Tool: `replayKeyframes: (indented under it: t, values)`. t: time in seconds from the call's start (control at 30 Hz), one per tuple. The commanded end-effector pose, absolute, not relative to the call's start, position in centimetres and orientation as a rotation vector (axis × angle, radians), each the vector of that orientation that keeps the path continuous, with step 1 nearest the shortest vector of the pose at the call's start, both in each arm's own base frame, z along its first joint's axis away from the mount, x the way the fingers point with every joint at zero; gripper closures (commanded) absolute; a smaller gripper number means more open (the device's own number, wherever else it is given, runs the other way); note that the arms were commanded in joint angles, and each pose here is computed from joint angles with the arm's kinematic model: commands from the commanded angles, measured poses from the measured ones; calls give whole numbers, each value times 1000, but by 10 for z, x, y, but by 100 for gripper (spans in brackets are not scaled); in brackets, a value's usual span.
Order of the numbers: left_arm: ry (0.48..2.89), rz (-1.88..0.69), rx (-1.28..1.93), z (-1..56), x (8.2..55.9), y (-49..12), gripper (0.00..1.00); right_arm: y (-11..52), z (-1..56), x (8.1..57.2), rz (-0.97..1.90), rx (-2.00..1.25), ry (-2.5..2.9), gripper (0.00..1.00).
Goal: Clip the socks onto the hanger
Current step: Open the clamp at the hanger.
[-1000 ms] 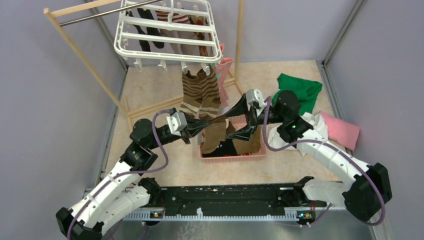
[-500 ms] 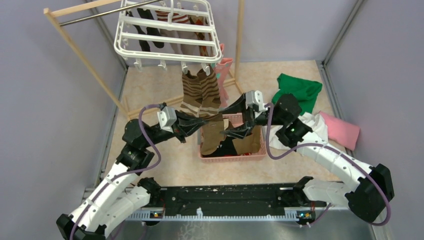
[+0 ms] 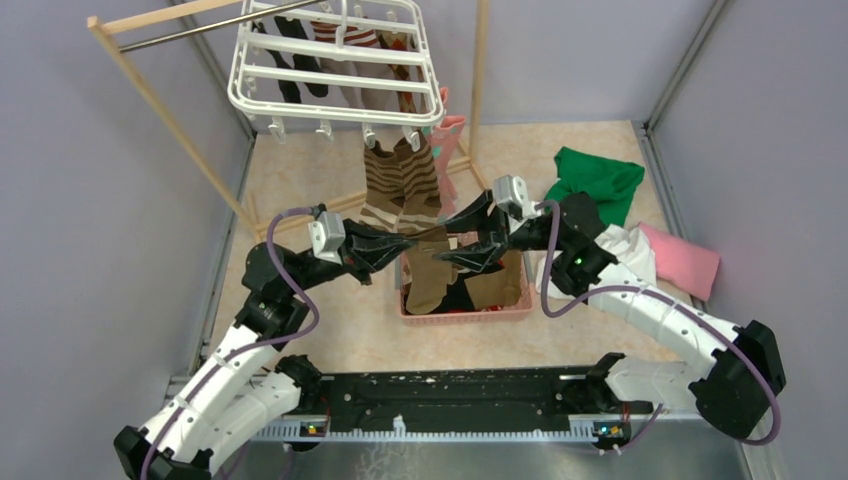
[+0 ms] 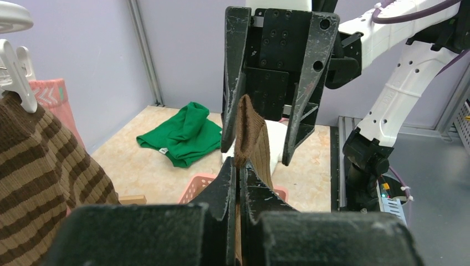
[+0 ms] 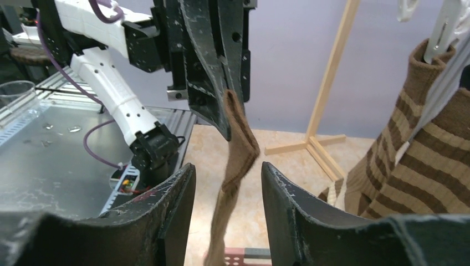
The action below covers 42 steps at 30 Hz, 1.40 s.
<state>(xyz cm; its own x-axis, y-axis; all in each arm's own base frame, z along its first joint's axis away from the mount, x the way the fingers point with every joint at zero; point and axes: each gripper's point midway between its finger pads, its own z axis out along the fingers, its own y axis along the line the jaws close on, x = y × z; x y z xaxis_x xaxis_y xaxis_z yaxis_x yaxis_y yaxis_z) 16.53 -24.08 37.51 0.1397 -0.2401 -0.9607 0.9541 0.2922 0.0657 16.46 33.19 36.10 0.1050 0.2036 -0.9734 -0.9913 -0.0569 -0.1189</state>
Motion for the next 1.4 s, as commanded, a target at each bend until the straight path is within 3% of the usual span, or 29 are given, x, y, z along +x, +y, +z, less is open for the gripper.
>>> replayKeyframes:
  t: [0.0,0.1,0.33,0.47,0.73,0.9,0.97,1.17,1.37]
  values:
    - [1011,-1042,833,386,166,-239,100,334,390,155,1278,-1135,838,55]
    - [1010,-1041,821,387,166,-238,100,335,394,155,1279,-1124,825,64]
    - [1010,-1042,797,388,168,-237,100,336,397,156,1272,-1132,806,100]
    - [1049,-1057,728,387,176,-234,96,336,399,157,1258,-1131,804,100]
    - [1204,-925,576,363,193,-196,46,328,405,174,1256,-1057,859,100]
    - [1262,-929,545,354,197,-179,22,327,400,178,1241,-1058,888,100]
    - [1283,-922,527,357,202,-174,4,327,399,178,1242,-1065,895,100]
    - [1301,-910,565,362,219,-162,1,326,393,179,1226,-1084,908,100]
    - [1171,-1005,573,370,215,-122,1,324,391,175,1220,-1109,879,100]
